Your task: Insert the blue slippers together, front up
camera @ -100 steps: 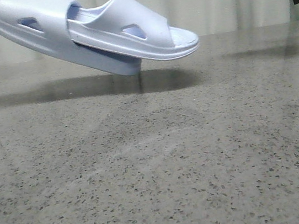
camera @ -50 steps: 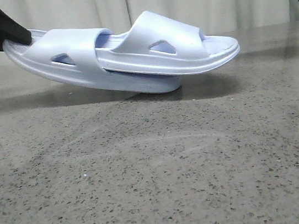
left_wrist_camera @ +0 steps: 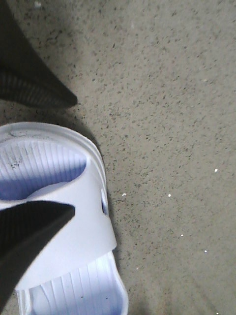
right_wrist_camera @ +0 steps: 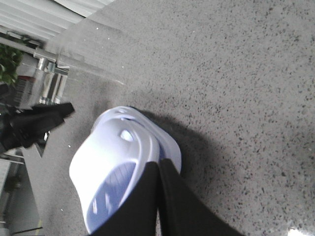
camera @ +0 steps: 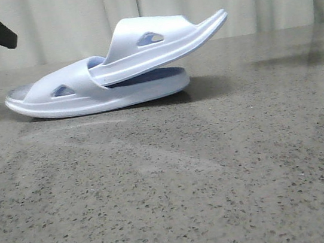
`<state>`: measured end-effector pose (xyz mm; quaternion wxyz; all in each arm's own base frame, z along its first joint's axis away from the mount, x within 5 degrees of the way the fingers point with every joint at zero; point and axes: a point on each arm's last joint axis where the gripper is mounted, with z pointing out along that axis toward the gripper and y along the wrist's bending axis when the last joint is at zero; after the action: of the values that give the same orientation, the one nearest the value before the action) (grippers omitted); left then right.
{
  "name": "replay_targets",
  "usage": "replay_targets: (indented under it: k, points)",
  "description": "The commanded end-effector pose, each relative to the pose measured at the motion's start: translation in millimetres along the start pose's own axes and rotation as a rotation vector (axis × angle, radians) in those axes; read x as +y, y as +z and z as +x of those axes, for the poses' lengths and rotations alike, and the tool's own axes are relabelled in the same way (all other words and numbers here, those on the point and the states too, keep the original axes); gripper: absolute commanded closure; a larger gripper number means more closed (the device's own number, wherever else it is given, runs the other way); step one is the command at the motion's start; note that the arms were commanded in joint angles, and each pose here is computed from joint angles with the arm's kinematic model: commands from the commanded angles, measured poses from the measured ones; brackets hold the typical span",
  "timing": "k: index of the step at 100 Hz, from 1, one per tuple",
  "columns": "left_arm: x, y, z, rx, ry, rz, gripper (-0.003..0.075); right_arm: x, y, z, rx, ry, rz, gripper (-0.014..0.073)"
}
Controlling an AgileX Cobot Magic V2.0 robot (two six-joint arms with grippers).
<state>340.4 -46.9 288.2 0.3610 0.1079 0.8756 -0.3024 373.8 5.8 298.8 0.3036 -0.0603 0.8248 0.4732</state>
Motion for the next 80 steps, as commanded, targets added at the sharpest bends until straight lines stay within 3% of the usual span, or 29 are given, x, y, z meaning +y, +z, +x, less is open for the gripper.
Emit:
replay_targets:
  k: [1,10,27,41,59,80]
  points:
    - [-23,-33,-24,-0.12,0.07,0.018,0.0522,42,-22,-8,-0.034,-0.111,-0.051,0.0673]
    - [-38,-53,-32,-0.199,0.159,0.021,0.0708,56,-33,-9,-0.067,-0.2,0.044,0.0673]
    - [-69,-96,-42,-0.376,0.282,-0.02,0.0705,99,-62,-7,-0.208,-0.401,0.174,0.0673]
    - [-92,-132,-38,-0.501,0.379,-0.095,0.0705,121,-80,10,-0.345,-0.499,0.257,0.0673]
    - [-104,-163,-14,-0.626,0.418,-0.227,0.0705,124,-91,50,-0.49,-0.544,0.344,0.0673]
    - [-109,-171,41,-0.636,0.471,-0.26,0.0705,118,-90,115,-0.494,-0.573,0.366,0.0673]
